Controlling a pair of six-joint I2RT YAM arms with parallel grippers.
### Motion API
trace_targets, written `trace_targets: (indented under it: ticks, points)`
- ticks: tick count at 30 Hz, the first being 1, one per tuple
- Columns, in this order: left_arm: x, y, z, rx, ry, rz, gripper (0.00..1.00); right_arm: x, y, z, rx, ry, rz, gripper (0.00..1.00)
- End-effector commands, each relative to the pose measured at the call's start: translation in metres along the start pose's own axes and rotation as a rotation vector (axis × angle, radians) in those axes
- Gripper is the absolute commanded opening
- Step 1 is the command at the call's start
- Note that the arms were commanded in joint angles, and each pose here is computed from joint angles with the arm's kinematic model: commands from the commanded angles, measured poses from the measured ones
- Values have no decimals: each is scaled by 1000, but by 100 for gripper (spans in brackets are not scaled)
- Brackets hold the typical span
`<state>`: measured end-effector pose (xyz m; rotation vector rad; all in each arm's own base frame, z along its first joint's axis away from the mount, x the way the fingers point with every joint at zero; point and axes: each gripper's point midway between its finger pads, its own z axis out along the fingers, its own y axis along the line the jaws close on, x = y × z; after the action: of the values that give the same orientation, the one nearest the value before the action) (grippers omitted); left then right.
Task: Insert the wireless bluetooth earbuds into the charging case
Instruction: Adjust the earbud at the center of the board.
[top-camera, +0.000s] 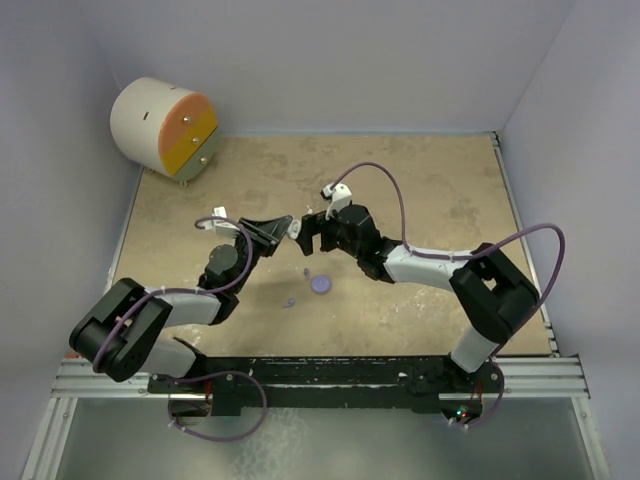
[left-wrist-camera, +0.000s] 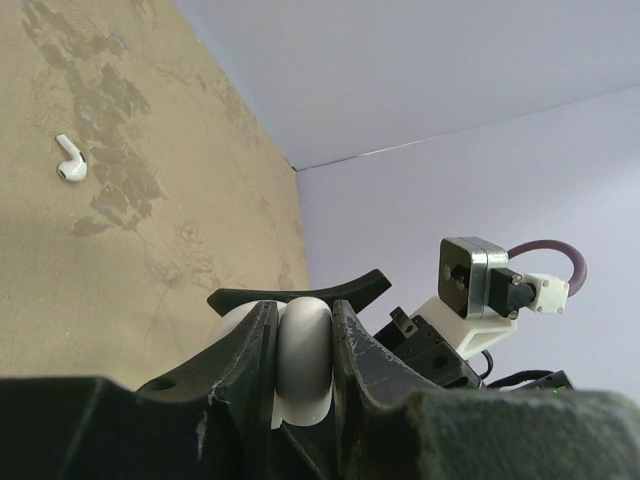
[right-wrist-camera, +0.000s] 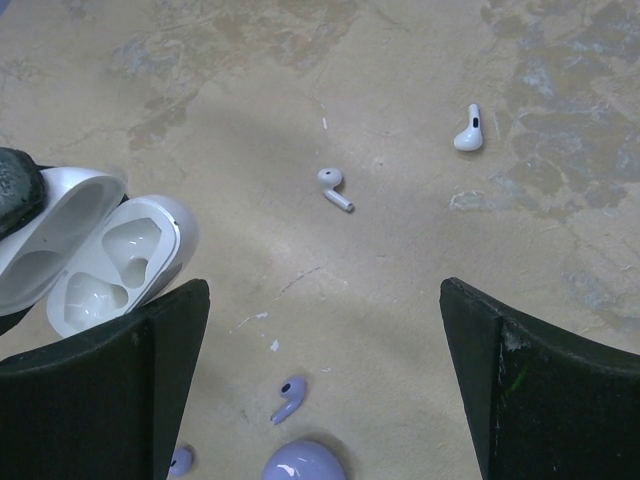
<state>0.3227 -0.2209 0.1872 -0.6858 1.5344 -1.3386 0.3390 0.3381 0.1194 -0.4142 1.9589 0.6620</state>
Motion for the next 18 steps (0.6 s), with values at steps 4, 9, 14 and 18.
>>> trace_targets:
  ticks: [4,9,14,18]
  points:
    - [12,-14,-8,80,54,-94,0,-55,32,3,-98,-159,6,100]
    - [-26,-6,-9,41,-43,-96,0,-51,27,-10,-86,-160,8,100]
    - [-68,3,-16,-18,-145,-78,0,-47,19,-20,-50,-152,4,100]
    - [-88,8,-22,-56,-193,-74,0,-46,17,-17,-38,-141,-17,100]
